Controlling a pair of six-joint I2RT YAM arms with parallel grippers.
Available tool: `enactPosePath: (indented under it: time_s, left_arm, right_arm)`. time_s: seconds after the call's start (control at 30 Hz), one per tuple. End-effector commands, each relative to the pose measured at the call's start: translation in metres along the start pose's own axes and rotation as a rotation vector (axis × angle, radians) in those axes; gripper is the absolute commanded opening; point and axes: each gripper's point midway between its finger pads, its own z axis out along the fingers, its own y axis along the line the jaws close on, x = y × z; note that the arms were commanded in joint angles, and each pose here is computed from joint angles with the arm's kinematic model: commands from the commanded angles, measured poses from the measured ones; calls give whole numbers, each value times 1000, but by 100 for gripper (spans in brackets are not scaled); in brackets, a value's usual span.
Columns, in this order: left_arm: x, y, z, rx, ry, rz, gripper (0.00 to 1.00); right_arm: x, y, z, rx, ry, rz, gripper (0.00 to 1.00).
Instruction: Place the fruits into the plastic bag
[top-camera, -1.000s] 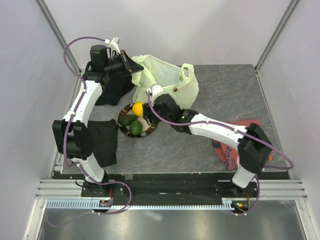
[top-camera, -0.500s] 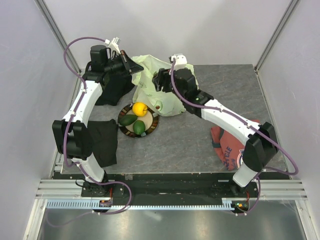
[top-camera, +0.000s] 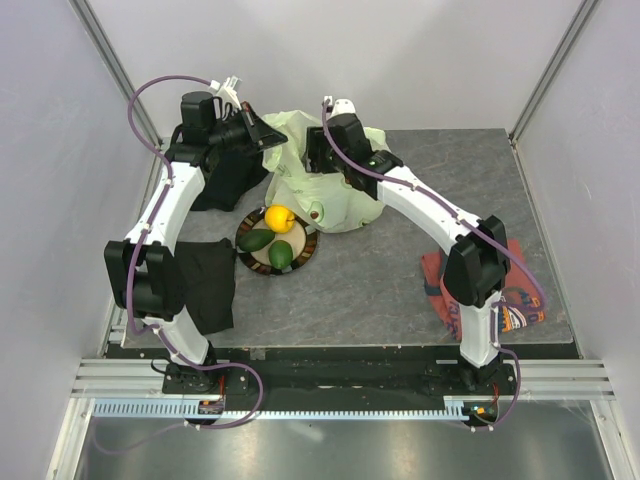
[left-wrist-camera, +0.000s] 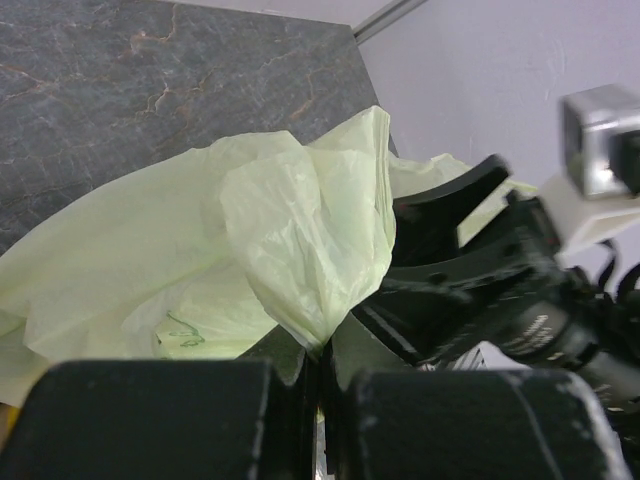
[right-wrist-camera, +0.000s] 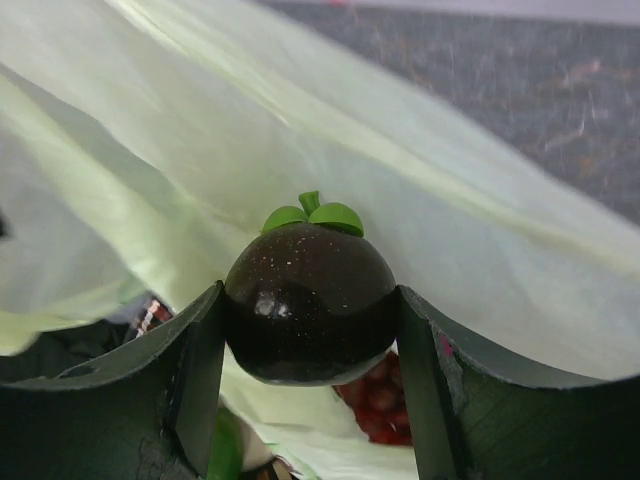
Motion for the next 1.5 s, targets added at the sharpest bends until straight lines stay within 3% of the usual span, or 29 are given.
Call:
enactPosePath:
  time_s: [0.0, 0.3, 0.57, 0.7, 0.8, 0.93, 0.97, 1.23, 1.47]
  left_arm:
    - [-13, -27, -15, 53, -45, 71, 2]
    - [-16, -35, -20, 64, -57, 79, 2]
    - [-14, -33, -19, 62, -51, 73, 1]
    - [-8, -28, -19, 55, -42, 67, 2]
    - [-6, -27, -19, 51, -41, 62, 2]
    - [-6, -26, -17, 53, -38, 57, 2]
    - [-6, -26, -17, 54, -36, 56, 2]
    - [-6, -26, -17, 54, -37, 57, 2]
    - [-7, -26, -17, 56, -39, 59, 2]
  right_arm:
    - [31, -10, -4, 47, 111, 9, 38]
    - [86, -59, 2, 232, 280, -12, 40]
    - [149, -67, 23, 244, 477, -7, 46]
    - [161, -71, 22, 260, 506, -8, 48]
    - [157, -74, 20, 268, 497, -22, 56]
    - [155, -74, 20, 262, 494, -23, 80]
    - [154, -73, 20, 257, 493, -23, 82]
    - [130, -64, 17, 221, 432, -15, 88]
    - [65, -45, 0, 165, 234, 50, 87]
